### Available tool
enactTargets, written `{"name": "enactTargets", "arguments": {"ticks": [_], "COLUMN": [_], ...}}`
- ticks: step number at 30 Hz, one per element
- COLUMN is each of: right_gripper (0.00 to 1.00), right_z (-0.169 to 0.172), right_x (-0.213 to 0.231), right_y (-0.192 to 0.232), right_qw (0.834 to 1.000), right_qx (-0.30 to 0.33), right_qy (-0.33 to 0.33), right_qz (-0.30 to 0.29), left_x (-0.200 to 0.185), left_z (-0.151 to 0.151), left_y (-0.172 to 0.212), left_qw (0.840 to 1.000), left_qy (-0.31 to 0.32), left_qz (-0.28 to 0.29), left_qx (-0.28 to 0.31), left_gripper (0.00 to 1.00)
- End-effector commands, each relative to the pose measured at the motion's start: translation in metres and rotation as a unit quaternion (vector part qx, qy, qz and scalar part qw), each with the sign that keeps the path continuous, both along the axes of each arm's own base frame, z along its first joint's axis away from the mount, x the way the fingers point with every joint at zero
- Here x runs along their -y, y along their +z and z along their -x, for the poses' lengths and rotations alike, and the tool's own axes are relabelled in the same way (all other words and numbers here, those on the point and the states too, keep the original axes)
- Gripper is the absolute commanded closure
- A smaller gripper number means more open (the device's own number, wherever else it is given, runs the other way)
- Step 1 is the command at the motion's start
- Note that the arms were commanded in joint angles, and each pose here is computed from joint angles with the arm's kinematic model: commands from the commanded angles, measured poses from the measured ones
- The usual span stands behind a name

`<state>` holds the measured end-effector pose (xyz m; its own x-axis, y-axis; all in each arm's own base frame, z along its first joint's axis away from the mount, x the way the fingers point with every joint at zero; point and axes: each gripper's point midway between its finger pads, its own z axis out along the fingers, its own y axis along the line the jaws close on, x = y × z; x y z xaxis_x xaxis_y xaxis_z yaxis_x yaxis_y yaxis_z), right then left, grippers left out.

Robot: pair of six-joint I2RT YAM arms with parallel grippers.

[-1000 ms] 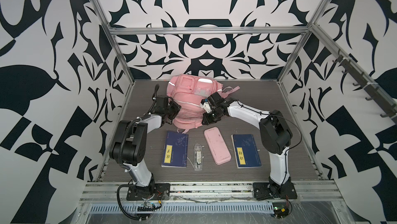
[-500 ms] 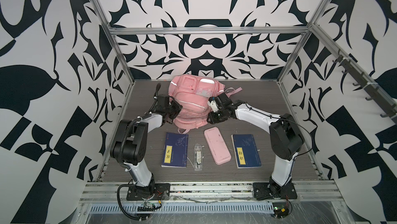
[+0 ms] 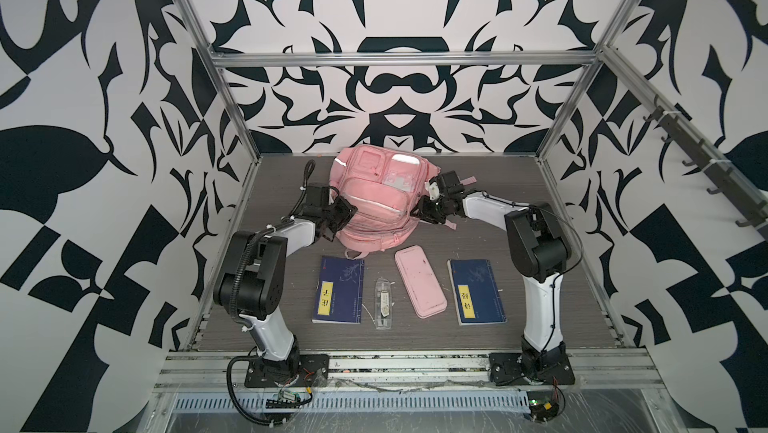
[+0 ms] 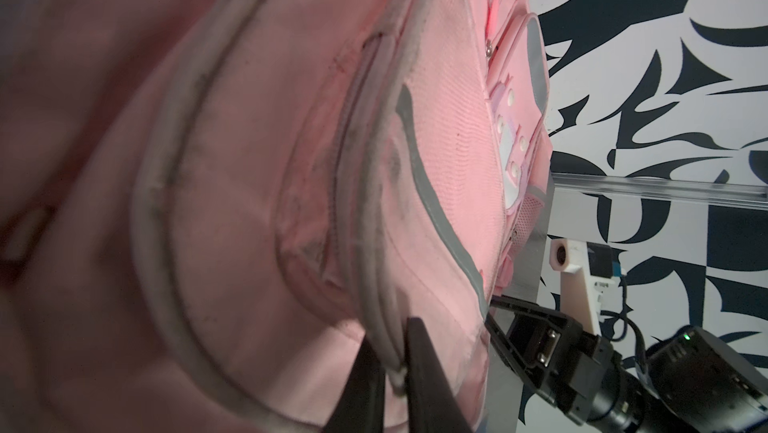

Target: Pack the student bag

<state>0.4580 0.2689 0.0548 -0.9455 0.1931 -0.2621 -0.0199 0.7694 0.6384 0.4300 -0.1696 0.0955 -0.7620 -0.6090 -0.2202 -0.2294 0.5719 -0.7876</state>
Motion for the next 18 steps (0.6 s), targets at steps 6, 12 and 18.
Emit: {"name": "enactTargets", "arguments": {"ticks": [6, 12, 18], "right_gripper": [0.62, 0.54, 0.48], "right_z": [-0.067, -0.063, -0.007], "right_x": [-0.003, -0.001, 0.022], "right_y": [0.049, 0.067, 0.080], "right_qw": [0.998, 0.997, 0.990], "right_qx": [0.061, 0.069, 0.116], "right_qy": [0.007, 0.021, 0.048], "right_qz": [-0.021, -0.011, 0.061], "left_x": [0.036, 0.052, 0.049], "left_z": [0.024, 0.028, 0.032], "left_y": [0.001, 0.002, 0.009], "left_qw": [0.998, 0.996, 0.995], "left_qy": [-0.063, -0.085, -0.095], "left_qz": [0.012, 0.017, -0.005], "left_qx": [-0.006, -0.006, 0.004], "left_gripper": [0.86, 0.75, 0.51]}}
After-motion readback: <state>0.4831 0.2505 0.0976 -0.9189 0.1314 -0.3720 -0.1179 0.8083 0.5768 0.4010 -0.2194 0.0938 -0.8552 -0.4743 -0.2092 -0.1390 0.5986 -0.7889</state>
